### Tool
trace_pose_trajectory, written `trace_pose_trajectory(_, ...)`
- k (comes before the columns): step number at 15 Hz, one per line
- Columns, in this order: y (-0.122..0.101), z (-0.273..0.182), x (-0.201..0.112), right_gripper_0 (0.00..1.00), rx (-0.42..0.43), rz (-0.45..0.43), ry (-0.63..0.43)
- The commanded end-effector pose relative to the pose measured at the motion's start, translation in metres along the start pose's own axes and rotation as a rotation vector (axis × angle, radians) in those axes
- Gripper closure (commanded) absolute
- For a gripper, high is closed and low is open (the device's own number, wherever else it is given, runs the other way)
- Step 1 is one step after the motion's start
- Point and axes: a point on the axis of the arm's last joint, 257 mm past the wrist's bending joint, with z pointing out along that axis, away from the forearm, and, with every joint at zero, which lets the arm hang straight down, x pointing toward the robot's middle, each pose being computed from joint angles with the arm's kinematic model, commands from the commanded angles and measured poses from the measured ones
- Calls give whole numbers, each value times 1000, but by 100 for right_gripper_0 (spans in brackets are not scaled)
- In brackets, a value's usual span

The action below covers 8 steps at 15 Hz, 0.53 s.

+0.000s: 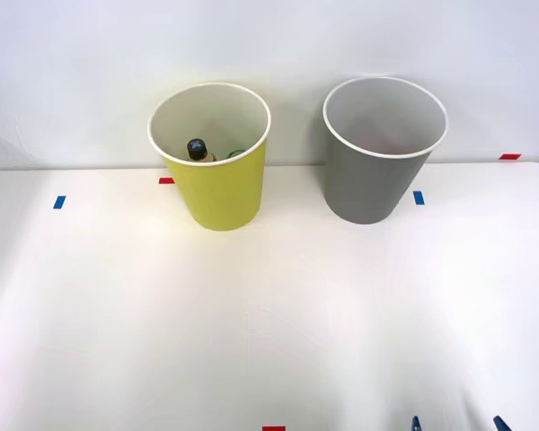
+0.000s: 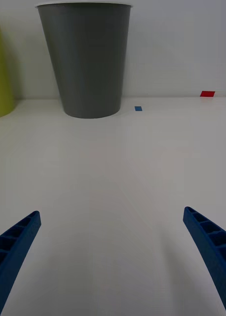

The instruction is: Put cans in the gray bin, plastic bottles in the light green bin

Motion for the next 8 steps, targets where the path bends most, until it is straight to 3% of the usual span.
trace_pose_trajectory(1,0,0,0,0,0,0,0)
trace_pose_trajectory(8,0,0,0,0,0,0,0)
